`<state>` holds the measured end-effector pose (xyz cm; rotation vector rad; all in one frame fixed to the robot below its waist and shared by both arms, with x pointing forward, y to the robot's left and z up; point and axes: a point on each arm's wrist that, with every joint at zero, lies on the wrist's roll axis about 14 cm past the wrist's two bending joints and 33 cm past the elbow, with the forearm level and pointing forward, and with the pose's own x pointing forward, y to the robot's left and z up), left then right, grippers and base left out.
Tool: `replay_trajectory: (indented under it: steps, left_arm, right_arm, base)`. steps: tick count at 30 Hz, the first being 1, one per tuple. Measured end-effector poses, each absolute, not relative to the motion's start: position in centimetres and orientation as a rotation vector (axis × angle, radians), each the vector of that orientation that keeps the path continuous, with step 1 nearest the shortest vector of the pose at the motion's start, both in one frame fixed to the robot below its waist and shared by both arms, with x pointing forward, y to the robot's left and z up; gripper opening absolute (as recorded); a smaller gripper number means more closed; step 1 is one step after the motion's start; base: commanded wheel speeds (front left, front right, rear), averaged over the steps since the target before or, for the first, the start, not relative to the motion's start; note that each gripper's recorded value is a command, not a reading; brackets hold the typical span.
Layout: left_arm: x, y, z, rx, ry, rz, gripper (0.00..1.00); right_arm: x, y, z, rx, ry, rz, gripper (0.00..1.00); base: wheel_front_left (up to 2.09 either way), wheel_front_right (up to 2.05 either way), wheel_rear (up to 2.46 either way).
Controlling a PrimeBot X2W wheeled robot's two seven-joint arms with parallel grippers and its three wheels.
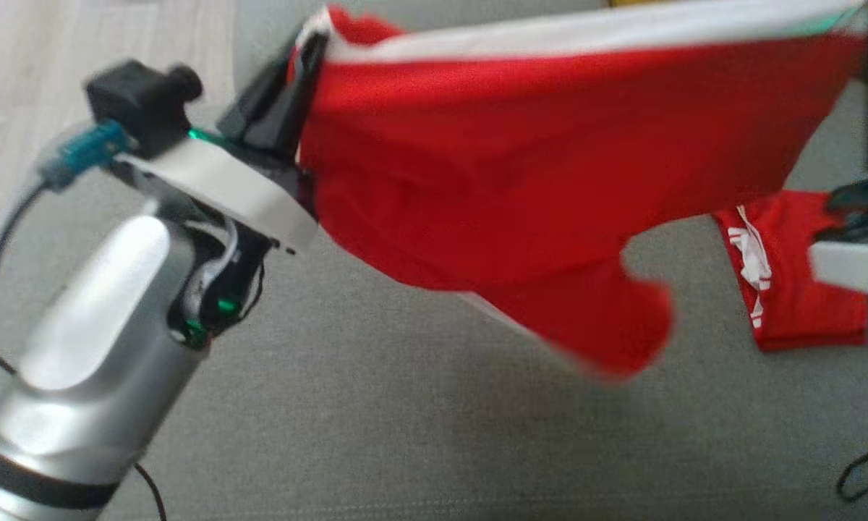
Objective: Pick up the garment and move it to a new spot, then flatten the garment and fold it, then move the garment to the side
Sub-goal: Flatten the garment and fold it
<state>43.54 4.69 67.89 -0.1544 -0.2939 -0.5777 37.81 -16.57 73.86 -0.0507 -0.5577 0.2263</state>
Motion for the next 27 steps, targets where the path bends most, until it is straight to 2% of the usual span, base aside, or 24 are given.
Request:
replay_trajectory:
  steps: [5,12,19,23,27]
  left_arm:
    - [40.6,5.5,74.3,-0.132,-0.447,-0.574,0.00]
    - [40.2,6.2,75.1,-0.144,-0.447,-0.557,0.00]
    - [42.9,6.5,73.2,-0.152,-0.384,-0.536,0.00]
    - [45.8,6.6,73.4,-0.158,-0.390,-0.524,0.00]
    - [50.5,7.4,75.2,-0.161,-0.452,-0.476,0.00]
  right_arm:
    - [36.1,-17.0,78.1,-0.073,-0.672,0.213,0.00]
    - [37.2,-17.0,77.4,-0.034,-0.631,0.221,0.00]
    - [41.4,-16.5,75.3,0.028,-0.535,0.253,0.00]
    - [44.1,-15.2,76.7,0.022,-0.565,0.291,0.00]
    - [48.3,-13.4,79.2,0.028,-0.622,0.339,0.00]
  base:
    - [0.00,0.00,0.00]
    - [0.00,0.00,0.00]
    - [0.00,0.00,0.00]
    - [0.00,0.00,0.00]
    - [0.00,0.00,0.00]
